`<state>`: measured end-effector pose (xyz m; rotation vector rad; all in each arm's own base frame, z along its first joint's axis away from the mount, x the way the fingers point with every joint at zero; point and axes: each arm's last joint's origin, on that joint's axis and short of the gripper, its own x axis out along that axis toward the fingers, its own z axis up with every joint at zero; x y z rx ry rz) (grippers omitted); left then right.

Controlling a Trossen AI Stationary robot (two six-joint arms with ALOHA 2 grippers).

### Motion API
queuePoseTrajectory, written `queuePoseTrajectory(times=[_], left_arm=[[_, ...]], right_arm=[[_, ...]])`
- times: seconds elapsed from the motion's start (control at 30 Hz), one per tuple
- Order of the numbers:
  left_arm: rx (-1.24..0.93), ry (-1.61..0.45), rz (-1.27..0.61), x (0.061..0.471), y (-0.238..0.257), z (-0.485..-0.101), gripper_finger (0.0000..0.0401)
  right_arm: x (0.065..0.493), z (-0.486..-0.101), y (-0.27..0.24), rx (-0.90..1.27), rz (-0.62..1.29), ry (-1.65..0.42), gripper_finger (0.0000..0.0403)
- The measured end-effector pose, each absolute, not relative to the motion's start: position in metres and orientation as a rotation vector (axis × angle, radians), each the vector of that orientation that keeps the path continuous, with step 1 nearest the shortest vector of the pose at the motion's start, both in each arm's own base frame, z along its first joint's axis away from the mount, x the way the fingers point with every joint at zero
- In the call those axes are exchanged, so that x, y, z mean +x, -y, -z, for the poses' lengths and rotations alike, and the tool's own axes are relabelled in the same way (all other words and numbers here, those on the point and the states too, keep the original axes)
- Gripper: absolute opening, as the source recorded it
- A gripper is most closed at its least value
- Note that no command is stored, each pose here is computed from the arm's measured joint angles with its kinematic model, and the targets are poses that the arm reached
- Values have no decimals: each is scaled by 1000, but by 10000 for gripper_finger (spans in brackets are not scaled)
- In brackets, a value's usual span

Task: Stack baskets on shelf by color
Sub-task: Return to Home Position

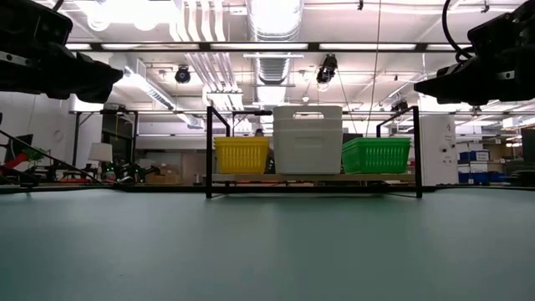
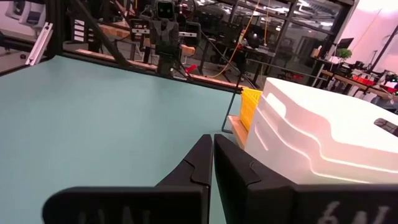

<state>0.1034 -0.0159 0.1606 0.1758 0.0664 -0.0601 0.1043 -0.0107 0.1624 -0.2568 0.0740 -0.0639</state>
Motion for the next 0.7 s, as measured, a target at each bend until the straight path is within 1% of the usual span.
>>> queuePoseTrajectory(times=[0.7], left_arm=[[178, -78, 61, 104, 16, -160, 0]], right_arm=[[104, -162, 11, -257, 64, -74, 9]])
